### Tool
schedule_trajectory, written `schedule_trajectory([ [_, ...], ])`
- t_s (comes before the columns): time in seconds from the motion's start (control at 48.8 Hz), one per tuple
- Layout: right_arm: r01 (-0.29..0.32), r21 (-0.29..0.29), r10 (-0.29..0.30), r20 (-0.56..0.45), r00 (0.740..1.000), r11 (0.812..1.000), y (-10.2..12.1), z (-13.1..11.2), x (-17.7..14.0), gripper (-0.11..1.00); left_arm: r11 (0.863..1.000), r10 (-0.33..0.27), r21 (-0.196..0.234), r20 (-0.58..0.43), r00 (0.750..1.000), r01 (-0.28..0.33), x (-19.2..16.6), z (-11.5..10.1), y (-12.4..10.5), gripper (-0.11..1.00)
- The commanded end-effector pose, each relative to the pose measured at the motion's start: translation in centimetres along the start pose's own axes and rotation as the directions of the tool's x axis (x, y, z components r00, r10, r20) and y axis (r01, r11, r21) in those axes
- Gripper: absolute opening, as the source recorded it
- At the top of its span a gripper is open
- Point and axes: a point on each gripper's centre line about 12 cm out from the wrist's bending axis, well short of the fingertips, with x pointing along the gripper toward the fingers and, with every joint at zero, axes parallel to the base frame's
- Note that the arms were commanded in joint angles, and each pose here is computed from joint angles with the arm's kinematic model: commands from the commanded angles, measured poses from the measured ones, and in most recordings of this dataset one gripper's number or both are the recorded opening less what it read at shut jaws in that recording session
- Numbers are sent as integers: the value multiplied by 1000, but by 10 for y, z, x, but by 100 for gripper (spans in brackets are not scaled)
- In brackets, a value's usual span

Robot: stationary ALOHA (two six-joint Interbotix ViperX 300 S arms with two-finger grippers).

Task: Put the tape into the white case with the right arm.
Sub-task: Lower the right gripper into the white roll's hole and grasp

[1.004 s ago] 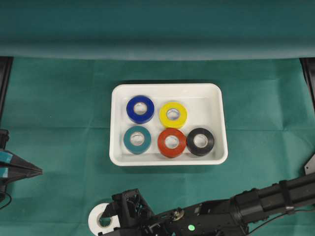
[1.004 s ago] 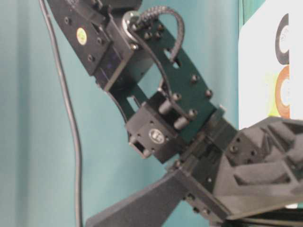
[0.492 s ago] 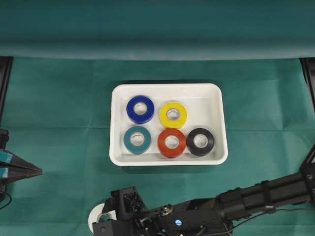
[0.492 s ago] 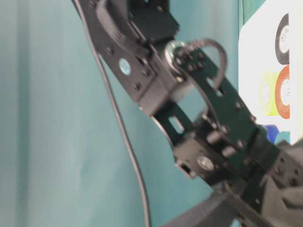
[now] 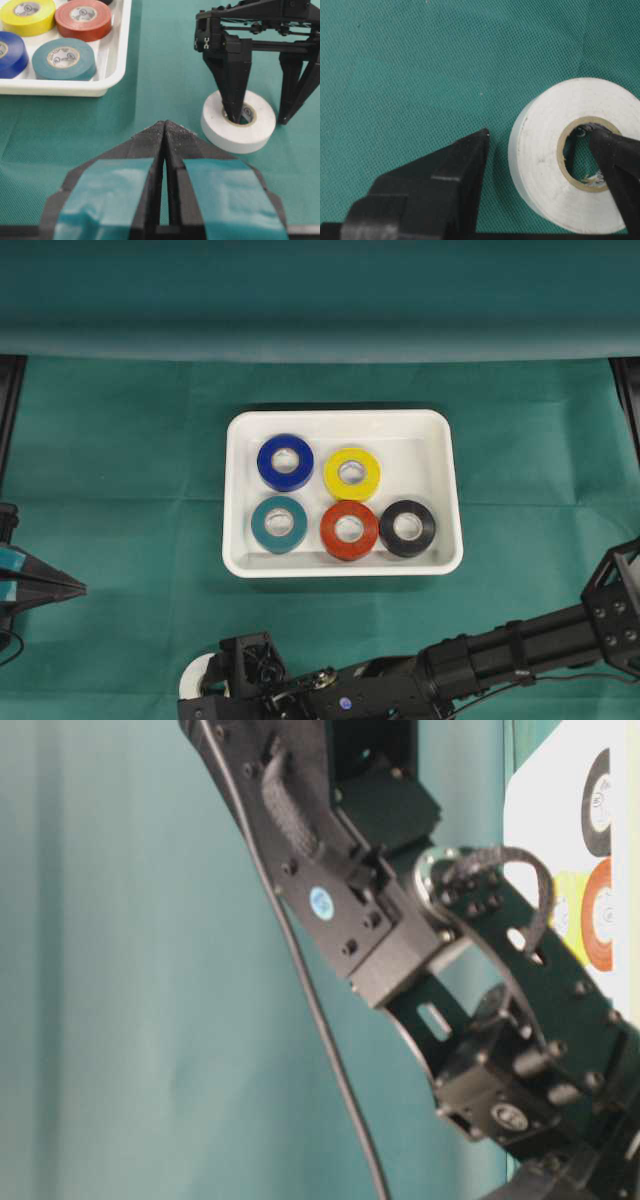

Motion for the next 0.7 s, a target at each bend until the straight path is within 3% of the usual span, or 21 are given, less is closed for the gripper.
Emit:
schedule_trajectory([
  [0.0,1,8,-1,28,1000,1000,0,15,-8,47,1000,1,-3,9,1000,-1,0,4,0,0],
  [0.266,6,20,-7,30,1000,1000,0,19,-10,8,1000,1,-3,11,1000,-1,0,4,0,0],
  [0.676,1,6,-1,51,999,1000,4,29,-24,4,1000,1,-3,9,1000,-1,0,4,0,0],
])
